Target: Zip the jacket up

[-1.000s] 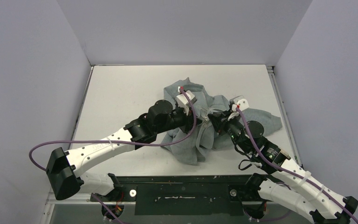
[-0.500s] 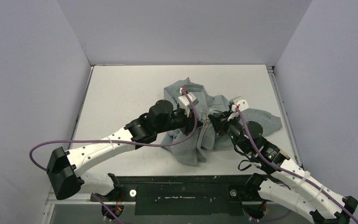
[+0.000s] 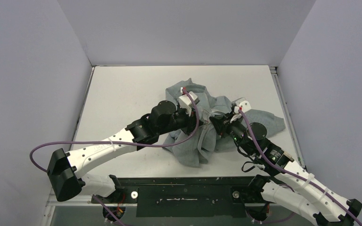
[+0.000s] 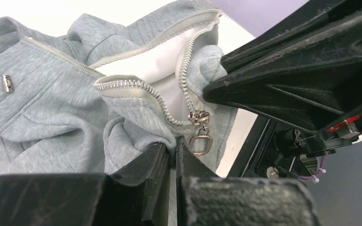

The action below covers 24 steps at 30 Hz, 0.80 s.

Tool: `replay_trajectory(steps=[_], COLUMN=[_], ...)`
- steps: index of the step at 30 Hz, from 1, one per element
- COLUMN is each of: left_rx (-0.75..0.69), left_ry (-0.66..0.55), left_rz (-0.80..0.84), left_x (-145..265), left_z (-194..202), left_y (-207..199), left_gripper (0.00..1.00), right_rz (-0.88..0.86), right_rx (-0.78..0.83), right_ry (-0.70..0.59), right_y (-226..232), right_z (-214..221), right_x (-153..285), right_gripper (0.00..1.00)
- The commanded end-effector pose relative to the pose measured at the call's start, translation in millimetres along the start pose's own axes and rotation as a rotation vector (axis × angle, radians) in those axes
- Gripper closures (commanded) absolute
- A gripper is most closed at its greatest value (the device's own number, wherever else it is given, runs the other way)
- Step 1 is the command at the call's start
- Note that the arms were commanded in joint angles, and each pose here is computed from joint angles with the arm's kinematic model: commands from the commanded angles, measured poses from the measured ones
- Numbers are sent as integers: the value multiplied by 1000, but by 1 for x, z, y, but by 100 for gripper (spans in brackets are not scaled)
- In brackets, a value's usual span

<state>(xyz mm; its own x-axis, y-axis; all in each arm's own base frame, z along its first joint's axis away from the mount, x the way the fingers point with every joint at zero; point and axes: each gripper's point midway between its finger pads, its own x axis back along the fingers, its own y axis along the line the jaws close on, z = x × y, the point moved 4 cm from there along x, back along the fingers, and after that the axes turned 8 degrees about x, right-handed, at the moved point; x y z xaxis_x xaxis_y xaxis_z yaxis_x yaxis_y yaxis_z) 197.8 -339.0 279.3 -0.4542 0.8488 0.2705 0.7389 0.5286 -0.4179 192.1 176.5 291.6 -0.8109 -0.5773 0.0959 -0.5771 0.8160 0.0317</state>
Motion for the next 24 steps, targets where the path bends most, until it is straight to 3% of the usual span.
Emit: replay_trajectory(steps=[1, 13, 18, 24], left_rx=[-6, -1, 41, 203], left_ry=[-51, -100, -206, -355], left_rz=[-28, -56, -151, -213], left_x=[4, 11, 26, 53], left_z=[-22, -32, -52, -75], left_y=[-6, -4, 14, 61], left_gripper=[100, 100, 100, 100], right_rz=[-45, -66, -47, 17], right_rx=[-5, 26, 29, -3], right_ry=[-114, -50, -35, -13], right_y=[7, 11, 8, 2], right_z=[-27, -10, -3, 7], right_x=[-1, -10, -11, -19], right_gripper=[100, 100, 100, 100])
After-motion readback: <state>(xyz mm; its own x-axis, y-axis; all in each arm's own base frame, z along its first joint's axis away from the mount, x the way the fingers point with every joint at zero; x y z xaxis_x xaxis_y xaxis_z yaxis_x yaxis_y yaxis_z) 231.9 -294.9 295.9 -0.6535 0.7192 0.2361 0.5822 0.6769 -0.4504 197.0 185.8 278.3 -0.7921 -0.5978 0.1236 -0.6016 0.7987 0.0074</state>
